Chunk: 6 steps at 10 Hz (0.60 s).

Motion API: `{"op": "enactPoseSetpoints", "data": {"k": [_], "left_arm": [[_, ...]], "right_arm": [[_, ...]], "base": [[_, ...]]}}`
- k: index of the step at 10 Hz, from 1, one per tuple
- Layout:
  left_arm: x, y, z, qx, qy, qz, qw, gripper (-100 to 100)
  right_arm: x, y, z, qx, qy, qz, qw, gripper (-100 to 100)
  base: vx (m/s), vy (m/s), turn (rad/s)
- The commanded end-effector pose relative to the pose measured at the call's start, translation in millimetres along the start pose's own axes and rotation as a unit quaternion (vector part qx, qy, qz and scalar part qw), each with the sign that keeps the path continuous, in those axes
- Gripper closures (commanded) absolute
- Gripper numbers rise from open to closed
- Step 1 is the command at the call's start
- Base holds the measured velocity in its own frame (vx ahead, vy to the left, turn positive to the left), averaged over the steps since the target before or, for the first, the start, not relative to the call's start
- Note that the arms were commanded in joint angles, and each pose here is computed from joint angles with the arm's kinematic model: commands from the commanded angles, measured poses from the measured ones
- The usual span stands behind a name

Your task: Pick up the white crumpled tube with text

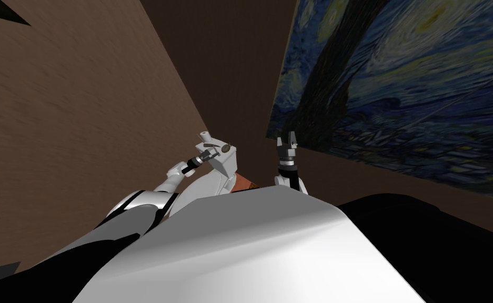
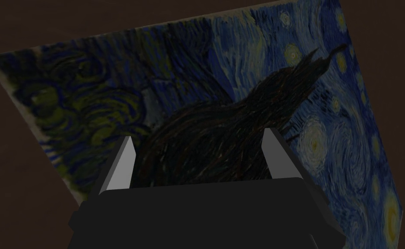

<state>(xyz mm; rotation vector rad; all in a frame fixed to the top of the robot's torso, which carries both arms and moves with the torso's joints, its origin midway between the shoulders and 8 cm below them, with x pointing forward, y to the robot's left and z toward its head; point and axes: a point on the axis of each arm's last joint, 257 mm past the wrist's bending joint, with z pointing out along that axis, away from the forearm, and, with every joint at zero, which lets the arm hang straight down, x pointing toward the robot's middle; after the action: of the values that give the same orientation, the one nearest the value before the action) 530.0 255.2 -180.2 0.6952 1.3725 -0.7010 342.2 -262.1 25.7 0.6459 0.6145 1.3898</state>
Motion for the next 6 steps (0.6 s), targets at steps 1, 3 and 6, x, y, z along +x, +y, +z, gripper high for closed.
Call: {"op": "enactPoseSetpoints", "data": {"k": [1,3,6], "left_arm": [[-0.1,0,0.1,0.0,0.0,0.0,1.0,-100],[-0.1,0,0.1,0.0,0.0,0.0,1.0,-100],[-0.9,2,27.1,-0.012,-0.006,0.003,0.9999,-100]], "right_arm": [[0,0,0.0,0.0,0.0,0.0,1.0,0],[0,0,0.0,0.0,0.0,0.0,1.0,0],[0,0,0.0,0.0,0.0,0.0,1.0,0]], "base": [[0.0,0.0,0.0],[0.0,0.0,0.0],[-0.029,0.057,-0.099]]}}
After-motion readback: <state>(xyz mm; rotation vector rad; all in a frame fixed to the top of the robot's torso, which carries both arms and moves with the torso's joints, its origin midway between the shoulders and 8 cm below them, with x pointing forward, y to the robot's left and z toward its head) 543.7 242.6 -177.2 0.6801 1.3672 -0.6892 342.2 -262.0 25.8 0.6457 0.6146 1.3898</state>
